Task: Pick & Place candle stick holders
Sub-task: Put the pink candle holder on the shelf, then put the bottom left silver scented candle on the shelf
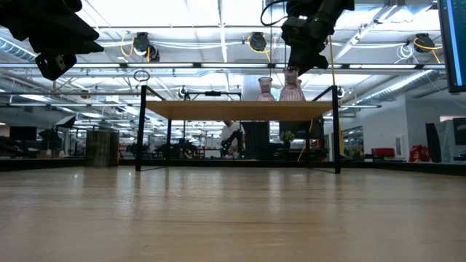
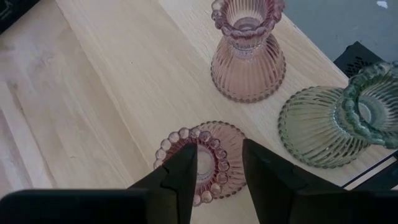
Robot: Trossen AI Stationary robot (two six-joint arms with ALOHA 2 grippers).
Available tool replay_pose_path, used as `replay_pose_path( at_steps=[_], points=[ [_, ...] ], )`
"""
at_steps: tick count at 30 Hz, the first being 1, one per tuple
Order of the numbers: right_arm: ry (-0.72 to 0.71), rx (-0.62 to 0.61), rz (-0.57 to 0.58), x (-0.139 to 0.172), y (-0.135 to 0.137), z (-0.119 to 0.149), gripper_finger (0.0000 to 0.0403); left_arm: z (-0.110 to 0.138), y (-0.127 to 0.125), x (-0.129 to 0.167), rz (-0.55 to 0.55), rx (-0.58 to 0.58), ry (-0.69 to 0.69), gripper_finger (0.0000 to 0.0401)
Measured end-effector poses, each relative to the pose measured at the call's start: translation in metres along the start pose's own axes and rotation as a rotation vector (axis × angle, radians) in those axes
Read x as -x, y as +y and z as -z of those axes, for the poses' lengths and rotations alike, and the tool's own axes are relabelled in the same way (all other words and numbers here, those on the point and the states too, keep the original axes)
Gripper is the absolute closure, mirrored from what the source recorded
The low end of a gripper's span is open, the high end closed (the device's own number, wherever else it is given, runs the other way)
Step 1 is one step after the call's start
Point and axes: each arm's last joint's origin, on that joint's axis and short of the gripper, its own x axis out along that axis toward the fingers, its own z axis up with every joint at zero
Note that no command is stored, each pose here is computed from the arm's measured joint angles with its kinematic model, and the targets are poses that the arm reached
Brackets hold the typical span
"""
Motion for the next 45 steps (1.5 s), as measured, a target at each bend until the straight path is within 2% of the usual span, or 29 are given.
replay_pose_path(
  at_steps=[10, 24, 30, 36, 45],
  points=[
    [-0.009, 0.002, -0.002, 0.003, 0.001, 0.000, 0.0275, -0.003, -0.003, 0.000, 0.025, -0.031, -0.026, 0.0320],
    [-0.073, 0.009, -0.012, 0.026, 0.004, 0.004, 0.0275, -0.003, -0.003, 0.000, 0.024, -0.043, -0.025, 0.0320],
    [-0.126, 0.001, -0.024, 0.044, 0.008, 0.008, 0.0275, -0.003, -0.003, 0.000, 0.024, -0.042, -0.025, 0.0320],
    [-0.224, 0.054, -0.070, 0.071, 0.023, 0.016, 0.0275, -0.003, -0.003, 0.000, 0.025, -0.038, -0.026, 0.0320],
    [-0.310, 0.122, -0.178, 0.115, 0.050, 0.045, 0.0275, -0.011, -0.010, 0.001, 0.091, 0.052, -0.090, 0.0320]
  ],
)
